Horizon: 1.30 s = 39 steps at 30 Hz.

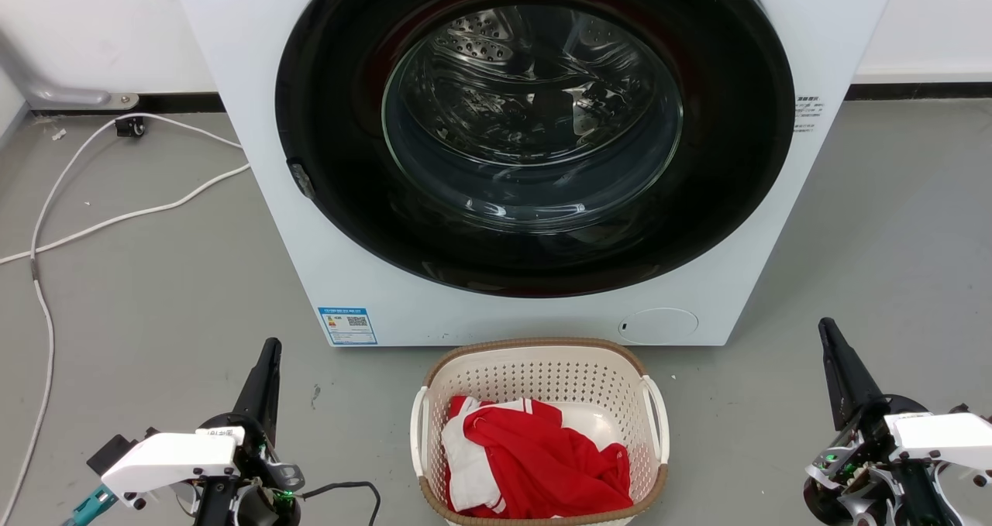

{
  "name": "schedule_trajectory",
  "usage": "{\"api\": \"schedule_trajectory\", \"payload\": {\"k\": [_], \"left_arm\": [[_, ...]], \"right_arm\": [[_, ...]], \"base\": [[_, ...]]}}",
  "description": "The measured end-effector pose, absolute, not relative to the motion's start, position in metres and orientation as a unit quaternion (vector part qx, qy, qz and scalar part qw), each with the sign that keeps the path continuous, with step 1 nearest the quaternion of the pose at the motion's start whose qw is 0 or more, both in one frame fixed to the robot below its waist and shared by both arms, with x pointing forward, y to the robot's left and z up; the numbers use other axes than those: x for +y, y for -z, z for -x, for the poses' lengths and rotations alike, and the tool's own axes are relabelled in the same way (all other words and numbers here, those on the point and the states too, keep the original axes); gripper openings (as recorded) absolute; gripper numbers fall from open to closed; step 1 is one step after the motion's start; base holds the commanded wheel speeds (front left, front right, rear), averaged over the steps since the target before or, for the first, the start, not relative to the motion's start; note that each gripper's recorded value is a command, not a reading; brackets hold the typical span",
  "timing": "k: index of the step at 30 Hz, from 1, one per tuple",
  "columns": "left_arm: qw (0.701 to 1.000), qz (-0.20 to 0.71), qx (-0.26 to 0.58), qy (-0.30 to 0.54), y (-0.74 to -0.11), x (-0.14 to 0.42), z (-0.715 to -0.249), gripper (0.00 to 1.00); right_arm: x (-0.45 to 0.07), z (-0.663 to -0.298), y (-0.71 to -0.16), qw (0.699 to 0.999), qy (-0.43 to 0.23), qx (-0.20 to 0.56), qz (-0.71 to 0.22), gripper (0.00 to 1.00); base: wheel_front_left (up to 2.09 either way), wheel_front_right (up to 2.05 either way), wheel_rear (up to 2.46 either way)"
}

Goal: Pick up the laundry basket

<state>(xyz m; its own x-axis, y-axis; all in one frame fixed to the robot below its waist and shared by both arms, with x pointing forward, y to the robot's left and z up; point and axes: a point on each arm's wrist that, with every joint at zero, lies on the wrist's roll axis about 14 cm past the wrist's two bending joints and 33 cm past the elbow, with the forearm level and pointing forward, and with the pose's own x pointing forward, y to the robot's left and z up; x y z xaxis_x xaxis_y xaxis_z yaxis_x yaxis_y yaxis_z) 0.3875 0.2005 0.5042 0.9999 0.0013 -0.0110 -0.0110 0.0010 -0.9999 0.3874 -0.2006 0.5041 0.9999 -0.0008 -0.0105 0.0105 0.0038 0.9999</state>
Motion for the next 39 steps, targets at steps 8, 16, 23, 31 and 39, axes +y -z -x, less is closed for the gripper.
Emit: {"api": "schedule_trajectory", "payload": {"k": [8, 16, 23, 31, 39], "left_arm": [[0.707, 0.707, 0.003, -0.005, -0.5041, 0.2006, -0.3875, 0.0], [0.707, 0.707, 0.004, -0.004, -0.5041, 0.2003, -0.3875, 0.0], [0.707, 0.707, 0.004, -0.004, -0.5041, 0.2002, -0.3875, 0.0], [0.707, 0.707, 0.004, -0.004, -0.5041, 0.2, -0.3875, 0.0], [0.707, 0.707, 0.004, -0.004, -0.5041, 0.2001, -0.3875, 0.0]], "right_arm": [[-0.2007, -0.3874, -0.5041, 0.708, 0.004, 0.003, -0.706, 0.0], [-0.2007, -0.3874, -0.504, 0.708, 0.004, 0.003, -0.706, 0.0], [-0.2006, -0.3874, -0.5041, 0.708, 0.004, 0.003, -0.706, 0.0], [-0.2007, -0.3874, -0.5041, 0.708, 0.004, 0.003, -0.706, 0.0], [-0.2006, -0.3874, -0.5041, 0.708, 0.004, 0.003, -0.706, 0.0]], "base": [[0.0, 0.0, 0.0], [0.0, 0.0, 0.0], [0.0, 0.0, 0.0], [0.0, 0.0, 0.0], [0.0, 0.0, 0.0]]}}
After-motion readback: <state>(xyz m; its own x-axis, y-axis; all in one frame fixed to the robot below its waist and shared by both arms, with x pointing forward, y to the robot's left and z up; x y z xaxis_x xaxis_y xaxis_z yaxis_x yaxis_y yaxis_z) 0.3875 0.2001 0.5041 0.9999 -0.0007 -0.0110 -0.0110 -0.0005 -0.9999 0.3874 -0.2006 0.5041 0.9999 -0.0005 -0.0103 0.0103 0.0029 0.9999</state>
